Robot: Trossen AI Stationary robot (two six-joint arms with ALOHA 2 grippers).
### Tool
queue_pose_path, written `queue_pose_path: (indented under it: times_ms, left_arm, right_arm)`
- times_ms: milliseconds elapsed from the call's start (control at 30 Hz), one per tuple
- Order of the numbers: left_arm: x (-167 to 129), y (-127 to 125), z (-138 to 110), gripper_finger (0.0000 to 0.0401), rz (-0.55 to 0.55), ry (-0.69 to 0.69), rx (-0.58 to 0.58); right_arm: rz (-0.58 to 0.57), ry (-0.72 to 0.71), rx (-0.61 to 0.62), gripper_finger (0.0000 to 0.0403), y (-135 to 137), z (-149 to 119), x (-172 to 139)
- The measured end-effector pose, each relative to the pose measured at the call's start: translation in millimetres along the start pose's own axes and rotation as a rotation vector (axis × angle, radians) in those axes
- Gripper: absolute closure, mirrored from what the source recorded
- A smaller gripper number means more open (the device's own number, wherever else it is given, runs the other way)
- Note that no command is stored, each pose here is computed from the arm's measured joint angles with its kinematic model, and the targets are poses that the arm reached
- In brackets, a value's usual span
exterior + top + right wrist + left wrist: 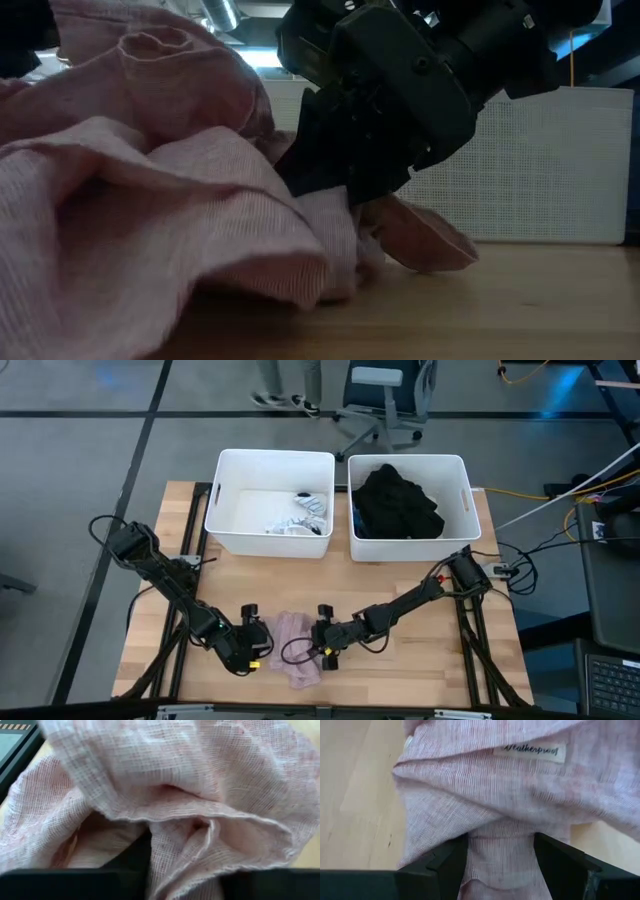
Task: Sort clothes
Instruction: Put the pink cloth into the right white bin
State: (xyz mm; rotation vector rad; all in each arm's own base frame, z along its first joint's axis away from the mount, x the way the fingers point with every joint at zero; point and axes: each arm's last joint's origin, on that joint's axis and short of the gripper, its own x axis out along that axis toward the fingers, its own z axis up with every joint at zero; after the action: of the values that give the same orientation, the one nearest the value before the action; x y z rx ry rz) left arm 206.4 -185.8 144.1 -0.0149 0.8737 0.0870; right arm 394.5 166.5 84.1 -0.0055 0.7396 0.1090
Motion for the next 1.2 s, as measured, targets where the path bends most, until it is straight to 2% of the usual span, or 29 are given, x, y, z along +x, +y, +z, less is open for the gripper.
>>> queue_pose_path:
  times_ms: [133,367,467,567,700,900,1200]
  left_arm:
    - [-4,-4,7,0.018,-0.003,-0.001,0.027]
    - [-38,-6,24,0.018,-0.006,0.013,0.03]
    - [-55,-3,27,0.018,-0.026,-0.012,0.019]
    - [-69,3,27,0.018,0.004,-0.047,0.009]
    - [-81,11,24,0.018,0.072,-0.077,0.004]
    - [-78,19,15,0.018,0.131,-0.048,-0.013]
    - [-70,24,1,0.018,0.148,-0.029,-0.052]
  right_arm:
    - [-0.002,0.0,-0.002,0.0318,0,0,0]
    - [0.003,-0.005,-0.004,0.0319,2,1,-2]
    - [-0.007,-0.009,-0.014,0.0319,4,5,-9]
    - [-0.019,-0.008,-0.023,0.0319,6,11,-20]
    - [-0.063,0.029,-0.046,0.0319,8,18,-41]
    - [-0.167,0.074,-0.086,0.032,10,27,-74]
    - [-0.271,0.067,-0.079,0.0321,-1,50,-135]
